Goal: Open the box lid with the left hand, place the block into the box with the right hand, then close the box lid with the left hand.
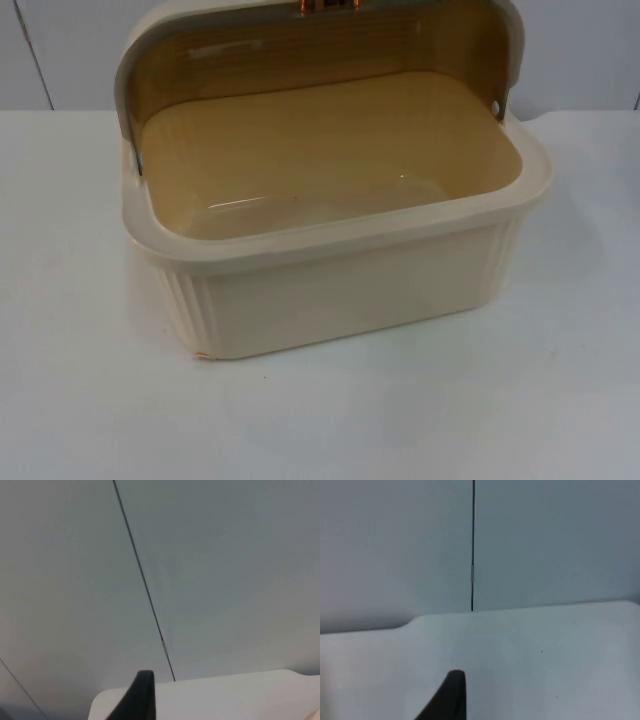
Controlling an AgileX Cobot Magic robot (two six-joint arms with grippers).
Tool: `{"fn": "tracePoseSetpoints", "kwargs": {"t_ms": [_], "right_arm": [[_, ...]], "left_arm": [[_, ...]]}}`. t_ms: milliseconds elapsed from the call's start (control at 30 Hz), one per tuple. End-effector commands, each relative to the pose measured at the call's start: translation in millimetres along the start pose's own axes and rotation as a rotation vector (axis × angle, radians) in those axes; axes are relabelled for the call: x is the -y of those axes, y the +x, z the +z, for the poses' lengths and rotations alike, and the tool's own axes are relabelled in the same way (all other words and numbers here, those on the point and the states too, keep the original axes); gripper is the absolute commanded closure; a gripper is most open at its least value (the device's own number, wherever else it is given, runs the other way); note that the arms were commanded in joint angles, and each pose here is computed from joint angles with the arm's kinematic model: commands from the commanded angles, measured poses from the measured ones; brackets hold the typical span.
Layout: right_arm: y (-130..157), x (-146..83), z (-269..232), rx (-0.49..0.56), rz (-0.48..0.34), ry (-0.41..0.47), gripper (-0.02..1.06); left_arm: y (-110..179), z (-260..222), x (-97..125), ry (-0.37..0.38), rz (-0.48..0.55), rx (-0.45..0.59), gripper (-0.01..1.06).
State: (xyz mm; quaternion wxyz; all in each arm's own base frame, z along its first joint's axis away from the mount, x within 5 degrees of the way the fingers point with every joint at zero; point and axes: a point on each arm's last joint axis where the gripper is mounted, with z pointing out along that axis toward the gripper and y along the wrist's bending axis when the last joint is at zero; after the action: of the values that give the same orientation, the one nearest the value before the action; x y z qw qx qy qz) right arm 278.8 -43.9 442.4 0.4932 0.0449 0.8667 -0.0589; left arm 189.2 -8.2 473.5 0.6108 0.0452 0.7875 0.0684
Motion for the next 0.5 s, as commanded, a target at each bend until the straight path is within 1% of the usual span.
{"fn": "tracePoseSetpoints", "kwargs": {"t_ms": [0, 133, 300, 400, 467], "right_arm": [[4.7, 1.4, 1.3, -0.018, -0.003, 0.004, 0.00], [7.0, 0.4, 3.3, -0.023, -0.003, 0.000, 0.00], [5.3, 0.4, 3.3, -0.005, -0.002, 0.000, 0.00], [5.1, 0.4, 3.3, -0.003, -0.002, 0.000, 0.00], [4.9, 0.5, 3.3, -0.001, -0.002, 0.001, 0.00]], "left_arm": [[-0.6, 0.0, 1.2, 0.005, 0.004, 0.013, 0.00], [0.4, 4.5, 2.4, 0.009, 0.004, 0.001, 0.00], [1.0, 22.6, 7.1, 0.023, 0.007, 0.001, 0.00], [5.8, 51.2, 15.3, 0.051, -0.003, -0.026, 0.00], [6.4, 60.4, 17.7, 0.059, -0.007, -0.032, 0.00]]}}
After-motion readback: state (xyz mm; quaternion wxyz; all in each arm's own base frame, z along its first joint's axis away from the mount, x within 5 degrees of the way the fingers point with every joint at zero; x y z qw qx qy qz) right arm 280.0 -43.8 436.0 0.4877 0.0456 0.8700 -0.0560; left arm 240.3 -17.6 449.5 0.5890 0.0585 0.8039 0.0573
